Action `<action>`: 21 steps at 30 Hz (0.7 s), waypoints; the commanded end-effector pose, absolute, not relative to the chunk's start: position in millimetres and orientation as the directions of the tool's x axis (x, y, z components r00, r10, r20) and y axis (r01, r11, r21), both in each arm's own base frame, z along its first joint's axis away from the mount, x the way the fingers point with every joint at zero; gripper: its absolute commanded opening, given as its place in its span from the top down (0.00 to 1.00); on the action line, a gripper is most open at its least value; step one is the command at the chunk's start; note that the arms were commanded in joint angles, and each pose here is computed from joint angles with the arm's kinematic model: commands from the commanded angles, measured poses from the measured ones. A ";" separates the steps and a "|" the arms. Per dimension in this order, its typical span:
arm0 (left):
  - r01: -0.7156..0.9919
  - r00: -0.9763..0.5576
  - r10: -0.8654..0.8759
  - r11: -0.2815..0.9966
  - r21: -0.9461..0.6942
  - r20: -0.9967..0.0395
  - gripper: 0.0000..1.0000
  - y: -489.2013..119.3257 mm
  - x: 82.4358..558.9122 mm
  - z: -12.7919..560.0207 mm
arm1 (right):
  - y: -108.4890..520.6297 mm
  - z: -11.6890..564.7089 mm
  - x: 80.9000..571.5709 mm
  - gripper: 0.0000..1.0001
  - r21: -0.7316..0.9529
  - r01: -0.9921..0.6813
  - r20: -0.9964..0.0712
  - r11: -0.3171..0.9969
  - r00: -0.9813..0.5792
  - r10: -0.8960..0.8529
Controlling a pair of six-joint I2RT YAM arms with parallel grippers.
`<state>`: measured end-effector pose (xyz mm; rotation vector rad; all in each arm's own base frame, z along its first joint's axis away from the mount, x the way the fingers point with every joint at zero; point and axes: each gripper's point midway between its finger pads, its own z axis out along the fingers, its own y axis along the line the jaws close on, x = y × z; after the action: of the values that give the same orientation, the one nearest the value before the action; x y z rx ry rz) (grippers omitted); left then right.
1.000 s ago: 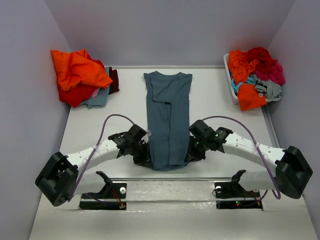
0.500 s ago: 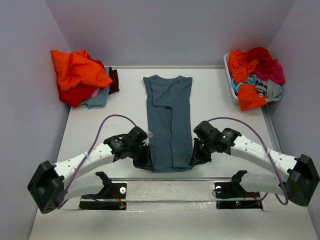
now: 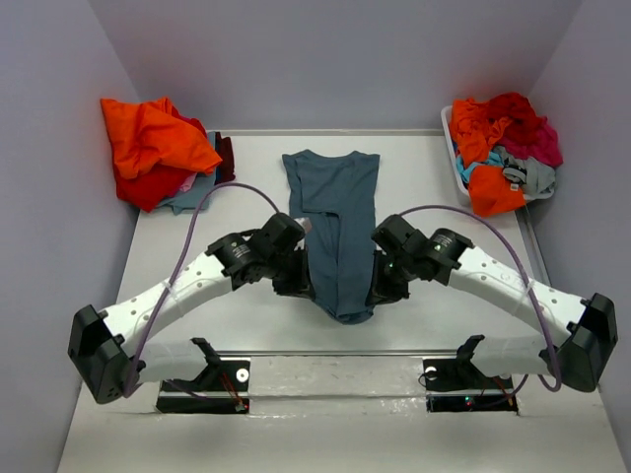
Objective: Fold and stack the t-shirts
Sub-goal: Fold the tshirt
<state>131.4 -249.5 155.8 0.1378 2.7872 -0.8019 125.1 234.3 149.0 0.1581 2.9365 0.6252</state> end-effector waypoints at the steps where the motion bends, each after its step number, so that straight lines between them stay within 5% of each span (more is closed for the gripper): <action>1: 0.172 -0.942 0.019 0.884 -0.434 -0.334 0.94 -243.3 169.8 164.4 | 236.0 162.5 156.5 0.87 0.358 0.061 -0.219 0.932 -0.965 0.147; 21: 0.124 -0.923 -0.034 0.916 -0.381 -0.384 0.94 -244.7 326.0 146.2 | 229.7 154.3 332.7 0.87 0.366 0.092 -0.290 0.926 -0.934 0.207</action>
<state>292.7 -236.5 130.4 0.0166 2.7724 -0.5478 299.9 217.4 147.6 0.3196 2.8126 0.4441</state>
